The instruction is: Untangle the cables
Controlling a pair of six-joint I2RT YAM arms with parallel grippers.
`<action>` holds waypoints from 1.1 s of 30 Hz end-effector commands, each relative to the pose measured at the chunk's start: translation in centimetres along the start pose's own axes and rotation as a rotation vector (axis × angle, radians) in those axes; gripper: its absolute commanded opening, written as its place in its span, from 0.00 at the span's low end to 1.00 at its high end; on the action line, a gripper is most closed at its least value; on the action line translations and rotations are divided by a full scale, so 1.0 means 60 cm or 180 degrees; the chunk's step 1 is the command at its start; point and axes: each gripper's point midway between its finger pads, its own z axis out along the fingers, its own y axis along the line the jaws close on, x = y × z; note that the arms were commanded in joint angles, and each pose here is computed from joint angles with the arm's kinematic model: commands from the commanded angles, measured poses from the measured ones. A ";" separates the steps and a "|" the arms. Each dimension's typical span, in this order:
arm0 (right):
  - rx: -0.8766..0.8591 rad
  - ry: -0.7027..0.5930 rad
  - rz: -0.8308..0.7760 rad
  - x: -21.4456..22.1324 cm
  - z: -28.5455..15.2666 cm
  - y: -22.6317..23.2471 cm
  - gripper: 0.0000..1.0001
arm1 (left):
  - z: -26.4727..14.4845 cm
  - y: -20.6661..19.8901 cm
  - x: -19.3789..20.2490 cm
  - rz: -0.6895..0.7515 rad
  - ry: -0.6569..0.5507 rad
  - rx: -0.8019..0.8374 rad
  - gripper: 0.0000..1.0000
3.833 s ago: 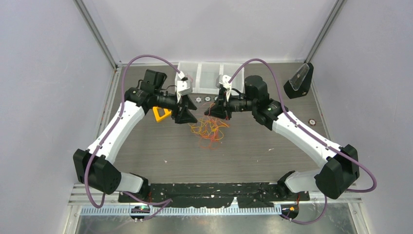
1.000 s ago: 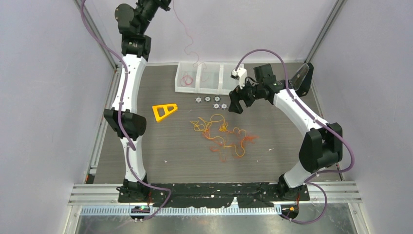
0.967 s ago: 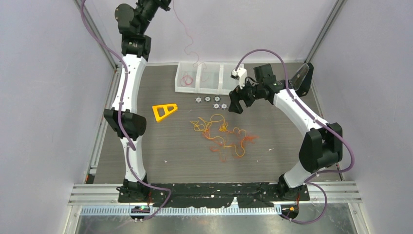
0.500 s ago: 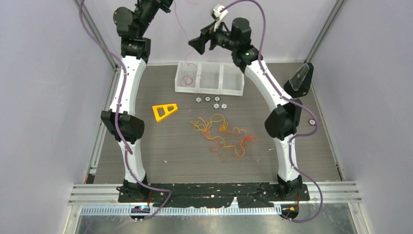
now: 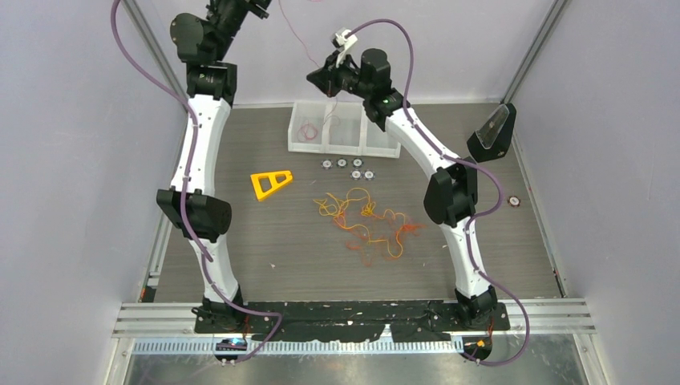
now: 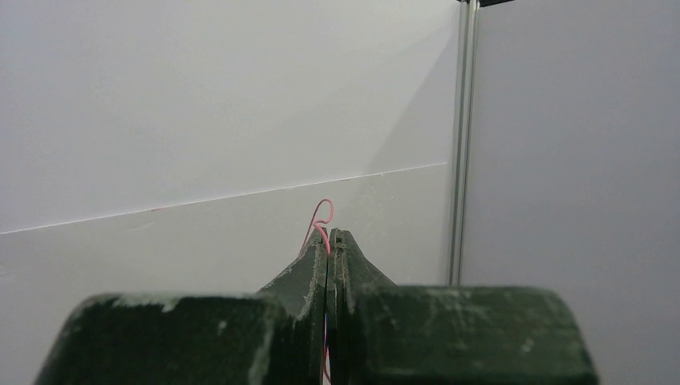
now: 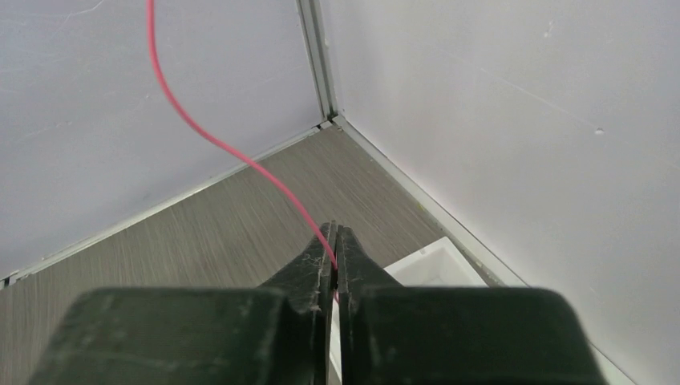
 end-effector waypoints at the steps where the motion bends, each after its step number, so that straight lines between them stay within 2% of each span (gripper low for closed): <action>1: 0.0032 -0.0669 -0.0248 -0.126 0.007 0.019 0.05 | -0.010 -0.032 -0.085 0.0114 -0.0262 0.0127 0.00; 5: -0.0040 -0.1016 -0.0339 -0.188 0.003 0.040 0.06 | -0.024 -0.030 -0.055 0.0076 -0.0124 0.0136 0.00; 12: -0.0162 -0.1233 -0.0206 -0.217 0.000 0.059 0.06 | -0.036 -0.014 -0.022 0.0016 -0.0019 0.0073 0.00; 16: -0.0208 -0.1369 -0.0301 -0.236 0.000 0.073 0.05 | -0.039 -0.006 -0.007 0.0021 0.0032 0.0040 0.00; 22: -0.0058 -0.1289 -0.0348 -0.172 0.035 0.037 0.05 | -0.050 0.018 0.034 -0.0027 0.0177 -0.0059 0.00; 33: 0.0206 -0.1417 -0.0352 -0.090 0.085 0.003 0.05 | -0.091 0.069 0.123 -0.0083 0.0542 -0.0244 0.00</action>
